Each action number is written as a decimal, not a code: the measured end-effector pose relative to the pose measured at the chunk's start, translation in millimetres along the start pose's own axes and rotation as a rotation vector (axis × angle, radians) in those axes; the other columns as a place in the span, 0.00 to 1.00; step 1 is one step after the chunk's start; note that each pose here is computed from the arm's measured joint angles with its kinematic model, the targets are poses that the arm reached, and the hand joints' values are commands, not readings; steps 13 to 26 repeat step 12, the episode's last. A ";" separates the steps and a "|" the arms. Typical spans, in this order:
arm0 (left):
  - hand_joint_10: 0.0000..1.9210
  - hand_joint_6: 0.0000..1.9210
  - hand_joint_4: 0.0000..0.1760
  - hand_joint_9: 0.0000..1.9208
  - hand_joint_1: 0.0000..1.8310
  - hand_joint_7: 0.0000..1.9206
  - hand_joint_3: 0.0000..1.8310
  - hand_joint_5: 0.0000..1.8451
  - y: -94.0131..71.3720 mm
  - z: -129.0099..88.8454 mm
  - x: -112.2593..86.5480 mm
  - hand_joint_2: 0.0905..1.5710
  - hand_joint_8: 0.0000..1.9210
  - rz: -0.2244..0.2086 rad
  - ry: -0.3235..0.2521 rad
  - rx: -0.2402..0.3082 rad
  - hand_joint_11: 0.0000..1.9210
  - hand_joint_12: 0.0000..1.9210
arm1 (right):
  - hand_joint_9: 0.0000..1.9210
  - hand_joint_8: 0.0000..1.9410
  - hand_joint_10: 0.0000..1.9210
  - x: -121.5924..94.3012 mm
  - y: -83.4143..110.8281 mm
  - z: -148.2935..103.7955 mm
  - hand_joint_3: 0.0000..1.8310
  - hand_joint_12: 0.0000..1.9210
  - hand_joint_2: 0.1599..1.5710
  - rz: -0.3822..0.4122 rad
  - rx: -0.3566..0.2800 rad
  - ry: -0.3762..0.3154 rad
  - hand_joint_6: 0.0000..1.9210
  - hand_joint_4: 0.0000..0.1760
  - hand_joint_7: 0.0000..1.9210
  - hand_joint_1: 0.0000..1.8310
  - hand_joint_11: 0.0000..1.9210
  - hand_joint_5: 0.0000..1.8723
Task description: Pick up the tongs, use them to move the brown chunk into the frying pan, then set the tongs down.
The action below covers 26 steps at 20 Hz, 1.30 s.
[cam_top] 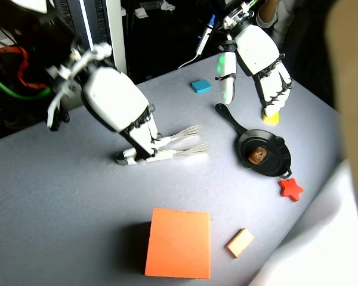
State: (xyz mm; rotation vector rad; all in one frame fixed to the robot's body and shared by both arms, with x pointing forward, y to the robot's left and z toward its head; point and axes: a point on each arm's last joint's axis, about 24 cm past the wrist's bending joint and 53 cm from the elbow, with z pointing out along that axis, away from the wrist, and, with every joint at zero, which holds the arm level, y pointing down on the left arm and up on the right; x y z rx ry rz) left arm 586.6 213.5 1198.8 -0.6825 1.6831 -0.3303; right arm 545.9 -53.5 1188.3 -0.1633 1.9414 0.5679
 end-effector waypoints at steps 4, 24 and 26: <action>0.86 0.68 0.00 0.36 0.06 0.45 0.00 0.42 0.0 0.0 0.0 0.86 0.76 -0.002 0.000 0.000 0.25 0.99 | 0.59 0.46 0.76 -11.8 -26.4 -9.9 0.01 0.99 0.86 0.016 0.062 -0.027 0.45 0.00 0.70 0.12 0.43 0.62; 1.00 0.95 0.00 0.54 0.15 0.55 0.01 0.51 1.4 0.6 -0.1 0.97 0.95 0.001 -0.003 -0.002 0.54 1.00 | 0.69 0.98 1.00 -32.6 -37.7 -17.5 0.02 1.00 0.87 -0.038 0.073 -0.079 0.97 1.00 0.69 0.41 0.71 0.66; 1.00 0.95 0.00 0.54 0.15 0.55 0.01 0.51 1.4 0.6 -0.1 0.97 0.95 0.001 -0.003 -0.002 0.54 1.00 | 0.69 0.98 1.00 -32.6 -37.7 -17.5 0.02 1.00 0.87 -0.038 0.073 -0.079 0.97 1.00 0.69 0.41 0.71 0.66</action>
